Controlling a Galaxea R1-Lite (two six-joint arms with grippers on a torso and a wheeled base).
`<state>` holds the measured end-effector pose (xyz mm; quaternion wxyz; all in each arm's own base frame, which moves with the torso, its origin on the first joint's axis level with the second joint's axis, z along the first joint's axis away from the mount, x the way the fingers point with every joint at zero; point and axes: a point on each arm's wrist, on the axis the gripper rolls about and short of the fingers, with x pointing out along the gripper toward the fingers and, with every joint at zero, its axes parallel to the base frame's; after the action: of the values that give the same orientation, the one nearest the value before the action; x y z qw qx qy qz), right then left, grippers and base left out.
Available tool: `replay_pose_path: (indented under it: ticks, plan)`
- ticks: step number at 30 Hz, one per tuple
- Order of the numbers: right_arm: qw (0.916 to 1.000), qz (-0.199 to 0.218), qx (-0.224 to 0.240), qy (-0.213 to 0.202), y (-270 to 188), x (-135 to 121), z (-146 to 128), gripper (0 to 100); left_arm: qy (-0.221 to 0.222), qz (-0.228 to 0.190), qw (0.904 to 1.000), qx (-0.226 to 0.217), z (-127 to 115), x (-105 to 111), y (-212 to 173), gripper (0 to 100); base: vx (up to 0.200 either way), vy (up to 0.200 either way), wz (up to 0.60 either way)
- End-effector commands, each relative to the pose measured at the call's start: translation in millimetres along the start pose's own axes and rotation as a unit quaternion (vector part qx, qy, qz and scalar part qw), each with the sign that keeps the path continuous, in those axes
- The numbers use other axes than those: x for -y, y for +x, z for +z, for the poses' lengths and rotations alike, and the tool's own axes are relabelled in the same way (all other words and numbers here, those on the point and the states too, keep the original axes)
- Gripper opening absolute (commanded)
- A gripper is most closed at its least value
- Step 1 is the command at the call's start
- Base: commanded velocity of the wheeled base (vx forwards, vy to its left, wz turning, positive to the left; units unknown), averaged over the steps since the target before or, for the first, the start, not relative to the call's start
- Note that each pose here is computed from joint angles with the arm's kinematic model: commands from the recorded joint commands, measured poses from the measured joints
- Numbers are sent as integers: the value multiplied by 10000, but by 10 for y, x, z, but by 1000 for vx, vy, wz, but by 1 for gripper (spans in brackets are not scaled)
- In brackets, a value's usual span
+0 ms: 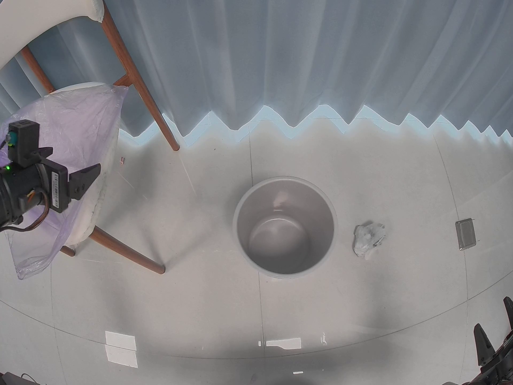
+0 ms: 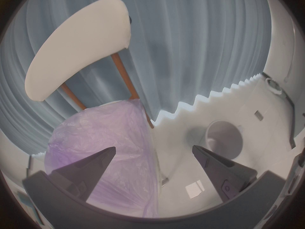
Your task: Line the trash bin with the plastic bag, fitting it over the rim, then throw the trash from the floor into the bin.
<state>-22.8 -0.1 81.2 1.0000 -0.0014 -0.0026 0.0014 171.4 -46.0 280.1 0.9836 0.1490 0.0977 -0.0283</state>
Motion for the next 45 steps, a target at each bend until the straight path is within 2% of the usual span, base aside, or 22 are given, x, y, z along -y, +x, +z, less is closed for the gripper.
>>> replay_pose_path:
  ticks: [1,7,15,24,33,34,40,45]
  plan:
    - [10000,2,-3,-2,0,0,-52,100,393,61,9979,-514,-67,177,344,100,0,0,0]
    - [10000,2,-3,-2,0,0,-52,100,810,275,9925,-877,-187,117,554,100,0,0,0]
    - [10000,2,-3,-9,0,0,-52,100,695,551,9937,-685,-219,70,863,100,0,0,0]
    - [10000,2,-3,-9,0,0,-52,100,757,780,9916,-706,-259,-39,963,100,0,0,0]
    - [10000,2,-3,-9,0,0,-52,100,713,754,9926,-633,-286,-74,1011,100,0,0,0]
    - [10000,2,-3,-9,0,0,-52,100,708,769,9926,-614,-296,-72,1012,0,0,0,0]
    - [10000,2,-3,-9,0,0,-52,100,568,861,9943,-282,-263,-77,1040,0,0,0,0]
    - [10000,2,-3,-9,0,0,-52,100,343,835,9956,-243,-285,-59,990,0,0,0,0]
